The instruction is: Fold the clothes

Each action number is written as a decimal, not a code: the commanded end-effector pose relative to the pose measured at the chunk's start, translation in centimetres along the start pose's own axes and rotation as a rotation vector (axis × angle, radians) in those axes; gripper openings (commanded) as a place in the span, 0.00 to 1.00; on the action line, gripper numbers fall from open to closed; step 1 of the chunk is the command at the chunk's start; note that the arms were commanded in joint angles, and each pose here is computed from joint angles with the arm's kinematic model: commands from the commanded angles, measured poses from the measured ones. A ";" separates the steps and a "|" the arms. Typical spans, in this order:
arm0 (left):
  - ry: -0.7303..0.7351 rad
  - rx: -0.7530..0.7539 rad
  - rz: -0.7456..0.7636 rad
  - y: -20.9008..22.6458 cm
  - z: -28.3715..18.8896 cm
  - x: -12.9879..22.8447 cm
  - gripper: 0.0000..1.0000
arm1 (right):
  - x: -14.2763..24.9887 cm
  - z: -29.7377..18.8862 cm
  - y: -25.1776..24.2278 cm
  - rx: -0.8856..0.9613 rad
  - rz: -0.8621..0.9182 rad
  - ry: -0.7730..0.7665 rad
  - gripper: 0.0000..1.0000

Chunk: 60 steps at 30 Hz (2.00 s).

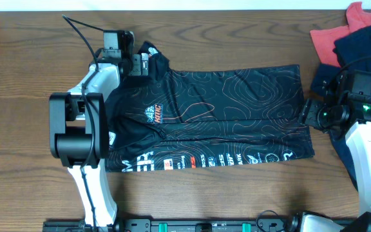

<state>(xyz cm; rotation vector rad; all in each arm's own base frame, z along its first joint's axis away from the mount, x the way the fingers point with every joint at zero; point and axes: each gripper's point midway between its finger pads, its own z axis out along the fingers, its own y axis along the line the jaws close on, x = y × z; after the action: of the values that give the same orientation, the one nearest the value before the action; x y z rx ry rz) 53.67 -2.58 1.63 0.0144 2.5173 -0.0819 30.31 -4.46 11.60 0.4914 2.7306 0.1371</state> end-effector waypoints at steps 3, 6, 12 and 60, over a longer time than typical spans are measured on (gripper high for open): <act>0.003 -0.017 0.012 0.5 1.0 0.1 0.76 | -0.3 -0.3 0.4 -0.012 -0.024 -0.017 0.68; 0.004 -0.017 0.012 0.5 1.0 0.1 0.38 | -0.8 -0.3 0.4 -0.016 -0.019 -0.036 0.64; 0.014 -0.010 -0.013 0.3 0.3 0.1 0.06 | -2.5 -0.4 0.7 -0.027 -0.025 -0.104 0.56; 0.293 0.065 -0.208 -1.8 -8.8 4.6 0.06 | -16.5 18.8 5.9 -0.049 -0.100 -0.281 0.29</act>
<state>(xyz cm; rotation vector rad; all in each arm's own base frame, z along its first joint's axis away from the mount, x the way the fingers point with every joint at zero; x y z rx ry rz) 44.57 -3.99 5.71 -0.2026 2.8092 -0.2561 53.35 -4.13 1.31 0.3126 2.4508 0.1141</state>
